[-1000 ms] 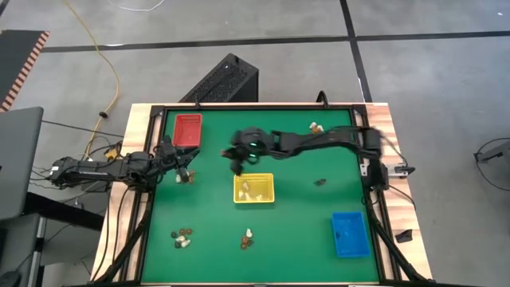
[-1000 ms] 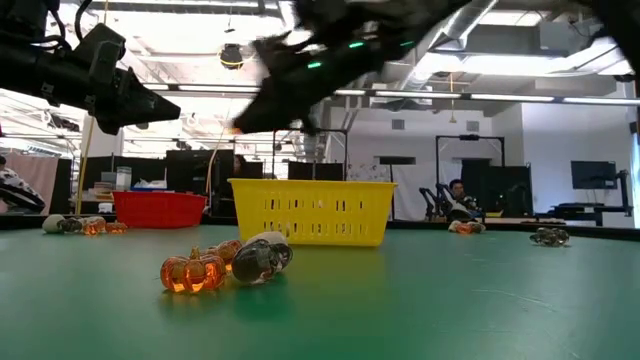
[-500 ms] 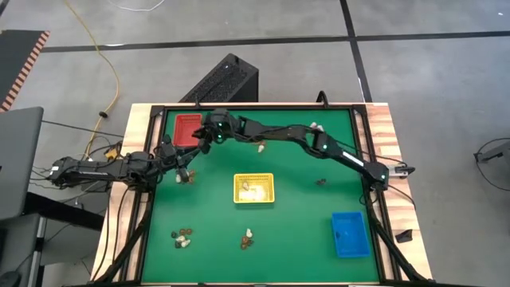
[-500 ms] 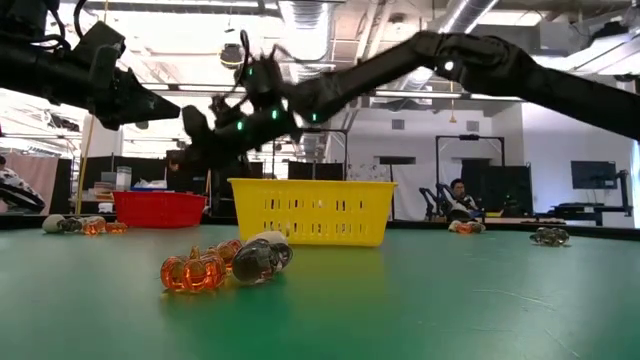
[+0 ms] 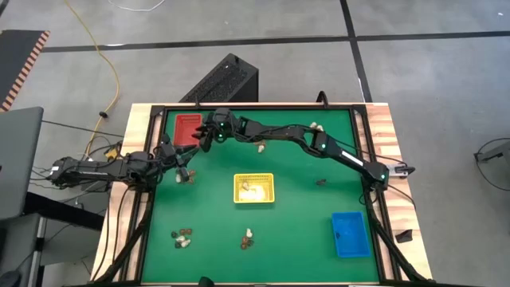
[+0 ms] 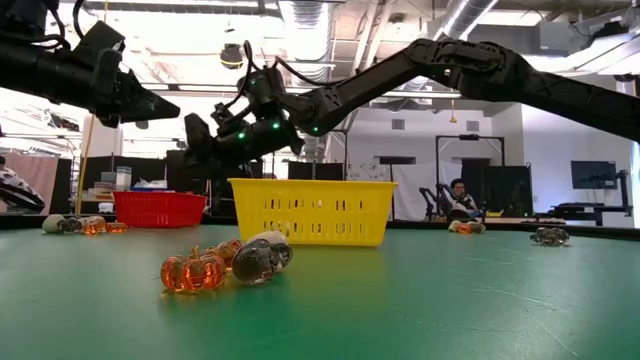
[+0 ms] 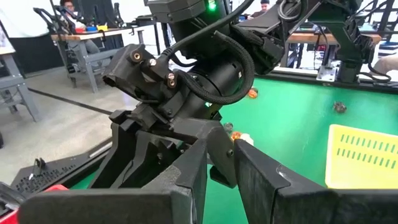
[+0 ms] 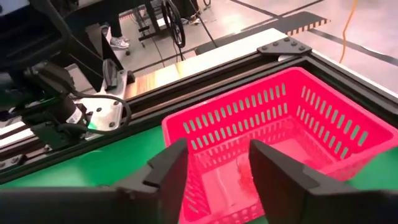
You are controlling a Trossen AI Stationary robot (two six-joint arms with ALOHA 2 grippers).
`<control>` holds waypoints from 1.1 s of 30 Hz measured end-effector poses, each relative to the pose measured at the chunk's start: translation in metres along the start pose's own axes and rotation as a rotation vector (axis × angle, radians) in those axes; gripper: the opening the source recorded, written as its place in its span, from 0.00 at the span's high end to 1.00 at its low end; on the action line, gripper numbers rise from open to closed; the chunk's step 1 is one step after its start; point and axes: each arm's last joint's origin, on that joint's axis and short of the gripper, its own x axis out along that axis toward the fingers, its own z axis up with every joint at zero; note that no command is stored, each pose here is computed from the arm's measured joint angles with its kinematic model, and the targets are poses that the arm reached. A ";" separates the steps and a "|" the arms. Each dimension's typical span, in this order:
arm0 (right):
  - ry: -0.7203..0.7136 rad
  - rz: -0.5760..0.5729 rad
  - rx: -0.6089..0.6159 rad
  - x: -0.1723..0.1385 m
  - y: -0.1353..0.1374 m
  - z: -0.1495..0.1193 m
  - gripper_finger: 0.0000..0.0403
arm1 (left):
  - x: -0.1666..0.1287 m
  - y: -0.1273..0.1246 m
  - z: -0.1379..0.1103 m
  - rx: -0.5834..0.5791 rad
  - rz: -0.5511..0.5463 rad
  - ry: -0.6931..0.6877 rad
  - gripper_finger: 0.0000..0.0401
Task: Sort Halloween decoration
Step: Put the orange pumpkin toy into the red bin
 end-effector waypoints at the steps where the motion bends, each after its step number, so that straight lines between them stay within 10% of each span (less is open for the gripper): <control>1: 0.005 -0.001 0.001 0.000 0.000 0.000 0.45 | 0.000 0.000 0.000 -0.001 -0.001 0.001 0.83; 9: 0.235 -0.014 -0.033 -0.050 0.008 0.052 0.41 | 0.000 -0.001 -0.006 -0.012 -0.020 0.059 0.83; 21: 0.662 -0.218 -0.243 -0.188 0.104 0.113 0.46 | -0.003 -0.010 0.006 -0.119 -0.349 0.224 0.83; 27: 0.740 -0.303 -0.344 -0.229 0.157 0.082 0.46 | -0.001 -0.015 0.010 -0.163 -0.310 0.511 0.83; 33: 0.539 -0.418 -0.391 -0.287 0.184 0.024 0.46 | 0.006 -0.013 -0.012 -0.140 0.009 0.679 0.83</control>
